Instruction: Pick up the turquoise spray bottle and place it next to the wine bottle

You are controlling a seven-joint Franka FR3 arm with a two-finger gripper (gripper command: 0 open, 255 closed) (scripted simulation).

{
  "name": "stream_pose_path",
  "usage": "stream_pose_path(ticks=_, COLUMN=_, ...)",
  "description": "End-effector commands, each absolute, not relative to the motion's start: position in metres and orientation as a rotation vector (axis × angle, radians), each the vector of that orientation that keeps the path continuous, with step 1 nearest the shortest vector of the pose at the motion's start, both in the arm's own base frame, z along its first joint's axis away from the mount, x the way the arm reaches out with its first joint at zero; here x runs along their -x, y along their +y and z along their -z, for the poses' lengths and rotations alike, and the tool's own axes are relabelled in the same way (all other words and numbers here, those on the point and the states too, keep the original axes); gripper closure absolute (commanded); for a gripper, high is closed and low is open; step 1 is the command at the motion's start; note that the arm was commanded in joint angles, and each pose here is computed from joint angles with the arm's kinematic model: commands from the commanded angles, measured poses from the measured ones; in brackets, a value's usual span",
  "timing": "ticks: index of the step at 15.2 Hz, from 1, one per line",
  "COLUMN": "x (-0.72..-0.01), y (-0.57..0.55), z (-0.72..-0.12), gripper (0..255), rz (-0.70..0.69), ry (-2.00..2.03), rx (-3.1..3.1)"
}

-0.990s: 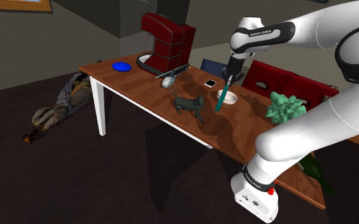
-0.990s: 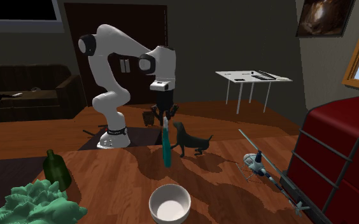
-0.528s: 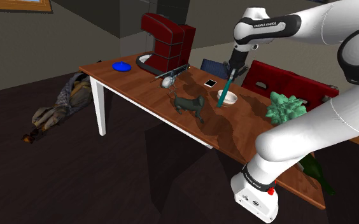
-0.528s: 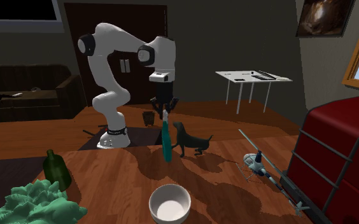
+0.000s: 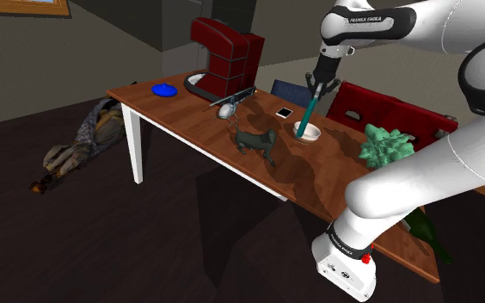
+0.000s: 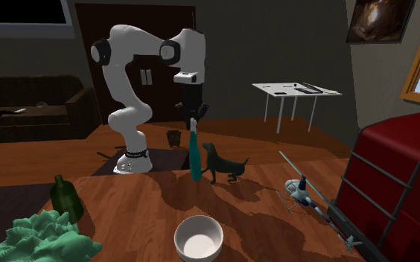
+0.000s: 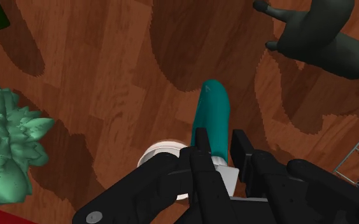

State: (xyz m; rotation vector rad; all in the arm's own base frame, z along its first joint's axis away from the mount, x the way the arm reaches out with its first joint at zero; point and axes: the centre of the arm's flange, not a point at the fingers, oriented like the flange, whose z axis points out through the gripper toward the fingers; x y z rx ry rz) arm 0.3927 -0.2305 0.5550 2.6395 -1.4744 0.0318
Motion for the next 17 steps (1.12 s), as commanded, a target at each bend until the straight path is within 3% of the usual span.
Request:
stream_pose_path(ticks=1, x=-0.393, y=-0.232, z=-0.566, gripper=255, rz=-0.032, ry=-1.474, rx=-2.639)
stream_pose_path(ticks=17, x=-0.393, y=-0.232, z=-0.650, gripper=255, rz=-0.032, ry=-1.474, rx=-2.639)
